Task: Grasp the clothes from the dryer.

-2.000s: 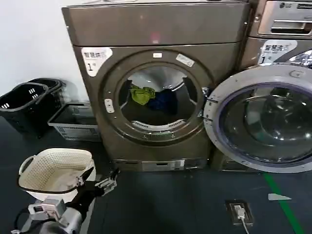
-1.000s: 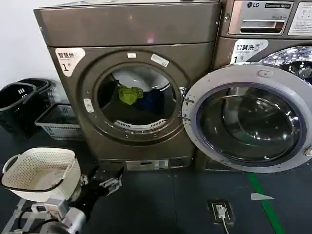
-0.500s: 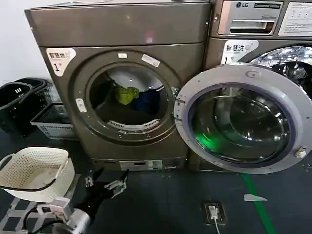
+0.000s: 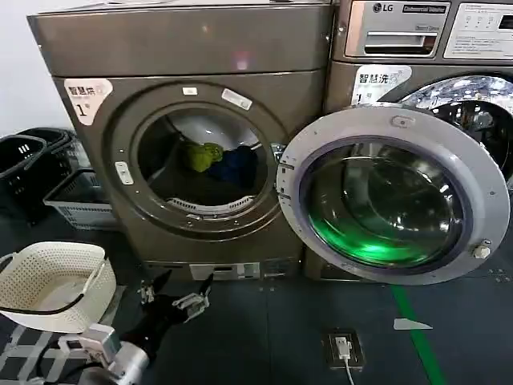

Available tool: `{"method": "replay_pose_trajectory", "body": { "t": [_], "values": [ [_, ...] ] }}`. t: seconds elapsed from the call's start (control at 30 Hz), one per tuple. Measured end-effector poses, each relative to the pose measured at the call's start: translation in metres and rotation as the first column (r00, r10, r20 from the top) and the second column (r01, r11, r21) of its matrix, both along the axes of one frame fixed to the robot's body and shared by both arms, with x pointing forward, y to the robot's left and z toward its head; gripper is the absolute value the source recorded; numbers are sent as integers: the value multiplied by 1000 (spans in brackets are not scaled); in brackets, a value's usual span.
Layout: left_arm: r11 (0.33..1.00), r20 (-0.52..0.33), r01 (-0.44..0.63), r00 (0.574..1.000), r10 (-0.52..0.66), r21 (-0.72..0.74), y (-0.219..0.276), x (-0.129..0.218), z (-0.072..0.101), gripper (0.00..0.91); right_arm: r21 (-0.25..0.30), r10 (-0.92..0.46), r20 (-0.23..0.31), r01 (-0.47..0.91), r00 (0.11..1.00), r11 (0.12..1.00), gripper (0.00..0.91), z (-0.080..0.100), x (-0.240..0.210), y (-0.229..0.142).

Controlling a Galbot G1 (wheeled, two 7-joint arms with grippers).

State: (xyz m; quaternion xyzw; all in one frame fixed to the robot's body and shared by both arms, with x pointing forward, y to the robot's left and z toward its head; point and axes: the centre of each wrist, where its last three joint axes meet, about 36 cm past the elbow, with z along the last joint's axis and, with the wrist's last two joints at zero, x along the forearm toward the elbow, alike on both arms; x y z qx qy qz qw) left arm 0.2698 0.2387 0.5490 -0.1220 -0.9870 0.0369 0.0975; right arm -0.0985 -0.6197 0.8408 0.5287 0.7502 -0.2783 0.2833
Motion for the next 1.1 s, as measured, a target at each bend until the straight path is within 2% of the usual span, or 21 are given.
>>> {"method": "replay_pose_trajectory", "body": {
  "t": [0.43, 1.1],
  "values": [
    [1000, 26, 10, 1000, -10, 6, 1, 3, 1, 907, -17, -5, -2, 4, 1000, 1000, 907, 8, -8, 6],
    [995, 18, -77, 997, 76, 57, 5, 8, -7, 907, -20, 6, 3, -6, 1000, 1000, 907, 3, -9, 6]
  ]
}}
